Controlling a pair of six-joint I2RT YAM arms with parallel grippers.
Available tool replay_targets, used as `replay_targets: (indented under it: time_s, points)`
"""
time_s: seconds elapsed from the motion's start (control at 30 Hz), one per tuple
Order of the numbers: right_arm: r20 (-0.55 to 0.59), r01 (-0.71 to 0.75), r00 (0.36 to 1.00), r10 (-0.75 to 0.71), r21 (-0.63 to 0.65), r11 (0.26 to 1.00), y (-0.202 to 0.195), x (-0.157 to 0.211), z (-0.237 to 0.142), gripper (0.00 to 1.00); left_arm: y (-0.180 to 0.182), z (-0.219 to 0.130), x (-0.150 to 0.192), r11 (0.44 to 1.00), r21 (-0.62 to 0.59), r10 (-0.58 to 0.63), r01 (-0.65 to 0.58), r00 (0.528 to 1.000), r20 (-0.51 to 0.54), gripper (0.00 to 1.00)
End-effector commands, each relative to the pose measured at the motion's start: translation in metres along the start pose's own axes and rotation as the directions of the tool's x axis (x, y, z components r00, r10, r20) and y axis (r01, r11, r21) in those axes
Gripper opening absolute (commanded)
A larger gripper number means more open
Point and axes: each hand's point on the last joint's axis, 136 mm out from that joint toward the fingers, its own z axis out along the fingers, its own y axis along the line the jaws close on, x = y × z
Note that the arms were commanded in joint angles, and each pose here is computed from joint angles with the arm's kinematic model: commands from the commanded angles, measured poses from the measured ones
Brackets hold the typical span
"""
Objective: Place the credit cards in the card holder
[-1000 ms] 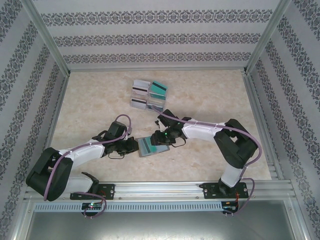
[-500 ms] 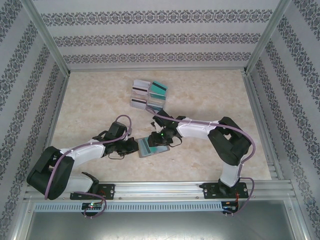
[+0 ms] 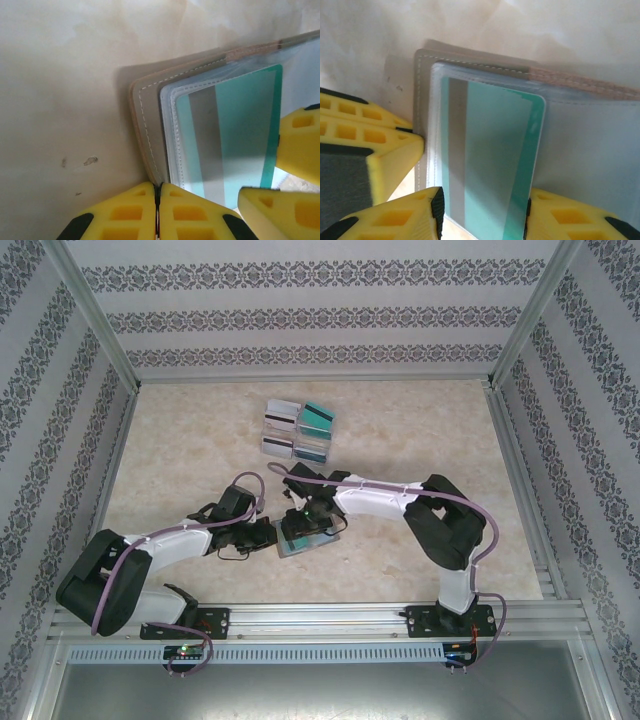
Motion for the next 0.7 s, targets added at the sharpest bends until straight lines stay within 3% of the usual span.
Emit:
replay_targets:
  time_s: [0.0, 0.27, 0.43, 0.67]
  points:
    - [-0.046, 0.064, 0.997, -0.06, 0.079, 0.995, -0.001, 0.009, 0.003, 0.47, -0.009, 0.004, 0.002, 0.999, 0.036, 0.013, -0.013, 1.0, -0.002, 0.08]
    - [-0.053, 0.086, 0.995, -0.08, 0.114, 0.99, -0.004, 0.01, 0.006, 0.49, -0.014, 0.005, 0.004, 0.999, 0.053, 0.009, -0.009, 1.0, -0.001, 0.08]
    - [-0.013, 0.07, 0.998, -0.069, 0.063, 0.996, -0.002, 0.001, -0.012, 0.5, -0.014, 0.0, 0.005, 0.999, 0.043, 0.01, -0.01, 1.0, 0.013, 0.1]
    - [0.074, 0.022, 0.997, -0.025, 0.038, 0.999, -0.018, -0.007, -0.052, 0.51, -0.019, -0.017, -0.002, 0.999, -0.006, 0.035, -0.034, 0.999, 0.038, 0.26]
